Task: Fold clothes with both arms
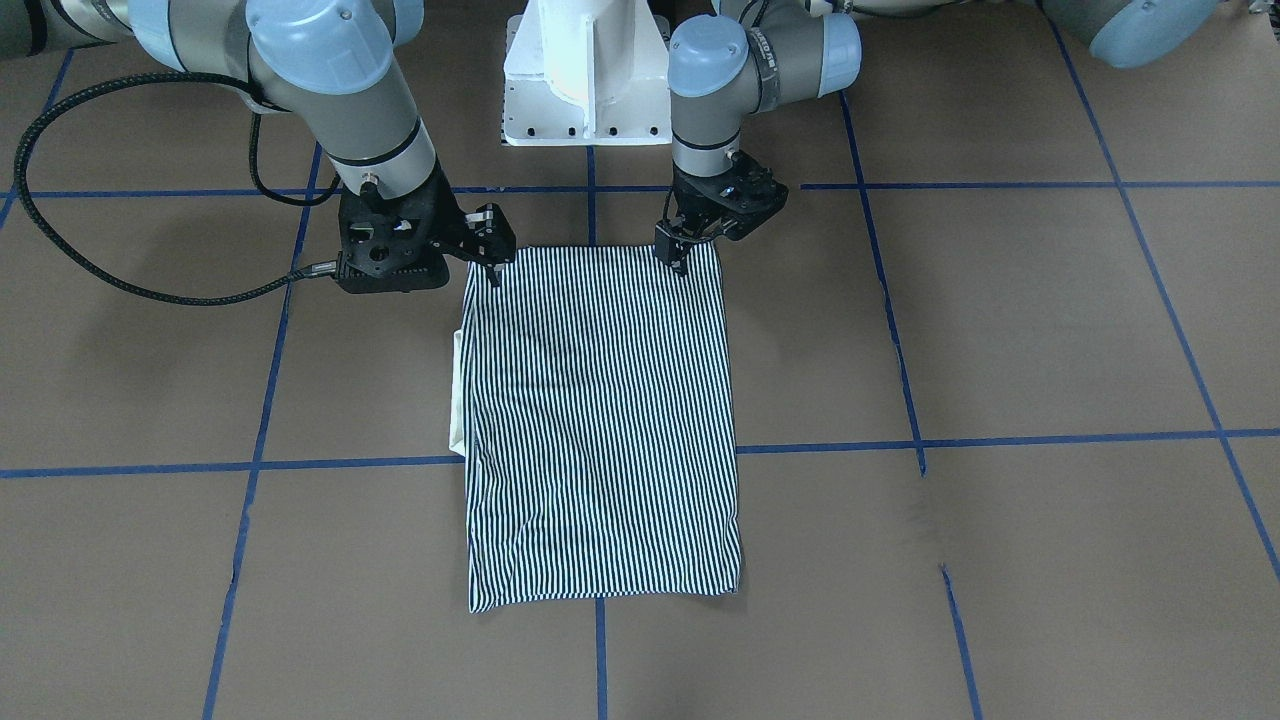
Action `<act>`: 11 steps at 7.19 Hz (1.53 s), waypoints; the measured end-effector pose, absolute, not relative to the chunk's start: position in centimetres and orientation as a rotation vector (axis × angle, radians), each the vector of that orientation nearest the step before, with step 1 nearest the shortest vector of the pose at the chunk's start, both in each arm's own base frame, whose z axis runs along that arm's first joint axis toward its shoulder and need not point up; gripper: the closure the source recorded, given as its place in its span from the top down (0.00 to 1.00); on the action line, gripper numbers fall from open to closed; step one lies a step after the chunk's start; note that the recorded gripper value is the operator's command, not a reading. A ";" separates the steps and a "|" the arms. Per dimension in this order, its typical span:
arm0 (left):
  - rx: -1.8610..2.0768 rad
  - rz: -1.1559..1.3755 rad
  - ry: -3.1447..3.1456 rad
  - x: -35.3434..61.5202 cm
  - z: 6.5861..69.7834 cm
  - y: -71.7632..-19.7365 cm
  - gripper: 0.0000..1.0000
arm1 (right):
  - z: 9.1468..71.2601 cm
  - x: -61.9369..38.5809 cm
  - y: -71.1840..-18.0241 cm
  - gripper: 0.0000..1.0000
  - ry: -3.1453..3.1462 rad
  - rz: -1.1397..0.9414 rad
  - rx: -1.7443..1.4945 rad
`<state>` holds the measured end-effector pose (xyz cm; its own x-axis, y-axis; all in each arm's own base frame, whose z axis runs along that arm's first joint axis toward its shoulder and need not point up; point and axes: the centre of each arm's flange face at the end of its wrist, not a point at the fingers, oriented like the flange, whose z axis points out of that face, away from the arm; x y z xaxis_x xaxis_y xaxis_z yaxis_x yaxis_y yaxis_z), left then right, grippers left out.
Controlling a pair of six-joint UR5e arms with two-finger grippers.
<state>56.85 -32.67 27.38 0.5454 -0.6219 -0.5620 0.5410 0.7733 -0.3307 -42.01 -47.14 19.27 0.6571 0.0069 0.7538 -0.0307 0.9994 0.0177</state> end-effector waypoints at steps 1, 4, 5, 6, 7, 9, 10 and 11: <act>-0.121 -0.693 0.711 56.9 27.5 -32.8 0.91 | 19.3 -42.0 -47.1 1.00 -0.854 0.021 0.030; -0.113 -0.698 0.709 57.0 27.6 -33.0 0.46 | 19.2 -41.9 -47.1 1.00 -0.856 0.021 0.031; -0.113 -0.702 0.708 57.0 27.7 -33.0 0.42 | 19.1 -41.9 -47.1 1.00 -0.856 0.021 0.031; -0.114 -0.705 0.708 57.0 27.7 -33.0 0.41 | 19.1 -41.8 -47.1 1.00 -0.858 0.021 0.031; -0.114 -0.705 0.708 57.0 27.7 -33.0 0.41 | 19.0 -41.8 -47.0 1.00 -0.859 0.020 0.033; -0.114 -0.703 0.712 57.1 27.5 -33.0 0.41 | 19.2 -41.7 -47.0 1.00 -0.857 0.019 0.031; -0.115 -0.701 0.713 57.1 27.4 -33.0 0.41 | 19.3 -41.7 -47.0 1.00 -0.856 0.019 0.031; -0.114 -0.700 0.713 57.1 27.4 -32.9 0.42 | 19.3 -41.7 -47.0 1.00 -0.856 0.019 0.031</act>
<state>57.07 -32.94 27.41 0.5417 -0.6249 -0.5621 0.5500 0.7692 -0.3252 -41.72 -47.00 19.30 0.6553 0.0041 0.7553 -0.0291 0.9994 0.0198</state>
